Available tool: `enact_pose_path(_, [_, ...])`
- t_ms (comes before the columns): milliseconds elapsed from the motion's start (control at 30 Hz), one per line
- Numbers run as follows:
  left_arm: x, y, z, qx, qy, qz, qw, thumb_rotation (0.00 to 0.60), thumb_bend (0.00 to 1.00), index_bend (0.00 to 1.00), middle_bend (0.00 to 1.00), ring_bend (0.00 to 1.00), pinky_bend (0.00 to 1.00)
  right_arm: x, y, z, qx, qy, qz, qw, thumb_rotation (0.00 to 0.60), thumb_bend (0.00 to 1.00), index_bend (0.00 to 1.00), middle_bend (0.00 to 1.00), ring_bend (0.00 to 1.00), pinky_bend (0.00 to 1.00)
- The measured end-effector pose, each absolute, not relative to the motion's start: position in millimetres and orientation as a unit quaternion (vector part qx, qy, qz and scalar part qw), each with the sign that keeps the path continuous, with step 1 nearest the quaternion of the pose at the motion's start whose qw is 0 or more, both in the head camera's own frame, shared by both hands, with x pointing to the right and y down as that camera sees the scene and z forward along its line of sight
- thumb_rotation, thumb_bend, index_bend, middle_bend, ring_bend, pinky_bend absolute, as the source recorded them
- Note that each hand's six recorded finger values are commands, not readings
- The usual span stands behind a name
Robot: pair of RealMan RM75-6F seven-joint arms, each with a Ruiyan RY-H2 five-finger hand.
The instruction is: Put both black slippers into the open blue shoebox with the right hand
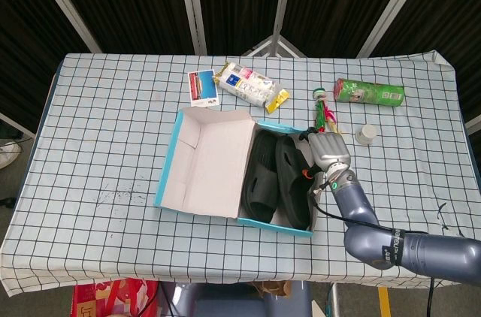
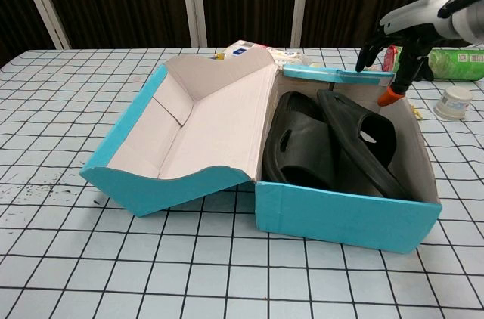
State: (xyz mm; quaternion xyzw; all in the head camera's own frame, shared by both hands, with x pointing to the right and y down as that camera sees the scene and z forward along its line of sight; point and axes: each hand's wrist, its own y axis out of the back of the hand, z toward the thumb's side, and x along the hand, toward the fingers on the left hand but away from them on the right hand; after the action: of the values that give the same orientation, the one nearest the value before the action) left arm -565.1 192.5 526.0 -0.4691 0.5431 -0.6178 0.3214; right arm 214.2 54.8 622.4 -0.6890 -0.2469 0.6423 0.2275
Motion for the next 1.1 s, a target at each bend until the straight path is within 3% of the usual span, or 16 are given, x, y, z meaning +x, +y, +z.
enact_pose_path(133, [-565,193,526,-0.471,0.543,-0.617,0.321,0.600,0.37,0.12,0.06,0.03,0.13,215,53,609,-0.685,-0.260,0.641,0.228,0.600,0.26,0.34,0.27,0.68,0.64])
enact_pose_path(300, [-565,192,528,-0.473,0.542,-0.618,0.319,0.600,0.37,0.12,0.06,0.03,0.13,208,53,592,-0.691,-0.299,0.619,0.224,0.600,0.38,0.51,0.45,0.77,0.74])
enact_pose_path(567, [-563,192,529,-0.477,0.539,-0.617,0.319,0.600,0.37,0.12,0.06,0.03,0.13,191,66,579,-0.709,-0.398,0.556,0.174,0.600,0.49,0.68,0.61,0.86,0.86])
enact_pose_path(700, [-564,192,527,-0.476,0.543,-0.615,0.318,0.600,0.37,0.12,0.06,0.03,0.13,182,75,586,-0.721,-0.412,0.536,0.154,0.600,0.51,0.72,0.63,0.88,0.92])
enact_pose_path(1100, [-564,193,524,-0.477,0.546,-0.610,0.320,0.600,0.37,0.12,0.06,0.03,0.13,182,112,623,-0.726,-0.409,0.538,0.128,0.600,0.51,0.72,0.63,0.88,0.92])
